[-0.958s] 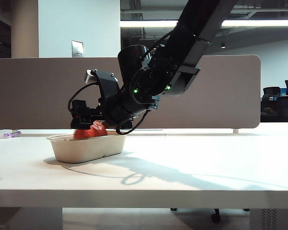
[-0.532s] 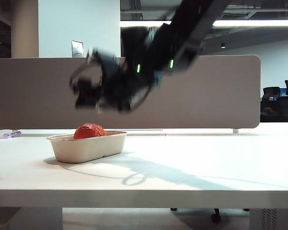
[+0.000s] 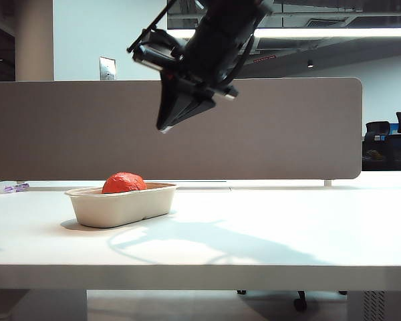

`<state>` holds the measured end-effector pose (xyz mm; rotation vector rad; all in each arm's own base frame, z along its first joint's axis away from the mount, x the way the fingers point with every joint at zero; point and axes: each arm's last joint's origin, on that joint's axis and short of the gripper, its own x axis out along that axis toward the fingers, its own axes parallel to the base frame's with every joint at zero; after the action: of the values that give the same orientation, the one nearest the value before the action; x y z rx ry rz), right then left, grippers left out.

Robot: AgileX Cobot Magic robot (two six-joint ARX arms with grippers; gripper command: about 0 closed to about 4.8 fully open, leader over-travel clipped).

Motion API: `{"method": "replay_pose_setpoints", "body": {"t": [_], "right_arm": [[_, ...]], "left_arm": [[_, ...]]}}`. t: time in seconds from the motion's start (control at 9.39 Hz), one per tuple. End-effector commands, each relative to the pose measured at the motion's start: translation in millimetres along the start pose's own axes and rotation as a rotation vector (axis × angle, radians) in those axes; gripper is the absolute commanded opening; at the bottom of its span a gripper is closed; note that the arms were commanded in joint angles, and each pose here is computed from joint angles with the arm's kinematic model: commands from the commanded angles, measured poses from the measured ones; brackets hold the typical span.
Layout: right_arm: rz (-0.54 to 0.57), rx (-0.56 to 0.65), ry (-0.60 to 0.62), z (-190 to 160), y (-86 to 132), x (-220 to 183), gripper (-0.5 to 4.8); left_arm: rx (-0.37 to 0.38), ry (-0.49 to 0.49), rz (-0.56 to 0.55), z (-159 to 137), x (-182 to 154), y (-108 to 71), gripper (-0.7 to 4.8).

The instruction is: Pick up the orange and place it into the paper lunchbox.

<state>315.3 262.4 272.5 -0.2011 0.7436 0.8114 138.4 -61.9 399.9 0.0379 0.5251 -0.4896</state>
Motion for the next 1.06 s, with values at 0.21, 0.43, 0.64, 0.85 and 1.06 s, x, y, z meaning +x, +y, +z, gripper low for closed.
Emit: {"method": "replay_pose_setpoints", "body": {"t": [0.21,0.43,0.64,0.85,1.06], "right_arm": [[-0.092,-0.007,0.089,-6.1,12.6,-87.9,-0.05],[-0.266,-0.016,-0.105,-55.3,25.1,-198.5,-0.05],[-0.330,0.024,-0.178,-83.9,27.8,-223.4,-0.05],[-0.471,0.079,-0.573,-206.3,25.1,-235.9,-0.05],[-0.472,0.087,-0.669,-224.7,26.0,-238.3,-0.05]], "left_arm": [[0.007,-0.020,0.003,2.2,-1.5,0.0,-0.05],[0.007,-0.020,0.050,-25.9,14.3,4.2,-0.05],[0.009,-0.059,0.077,-45.9,18.6,6.3,-0.05],[0.019,-0.324,0.122,-130.3,31.0,12.5,-0.05],[0.027,-0.348,0.124,-151.2,39.9,14.5,-0.05]]}}
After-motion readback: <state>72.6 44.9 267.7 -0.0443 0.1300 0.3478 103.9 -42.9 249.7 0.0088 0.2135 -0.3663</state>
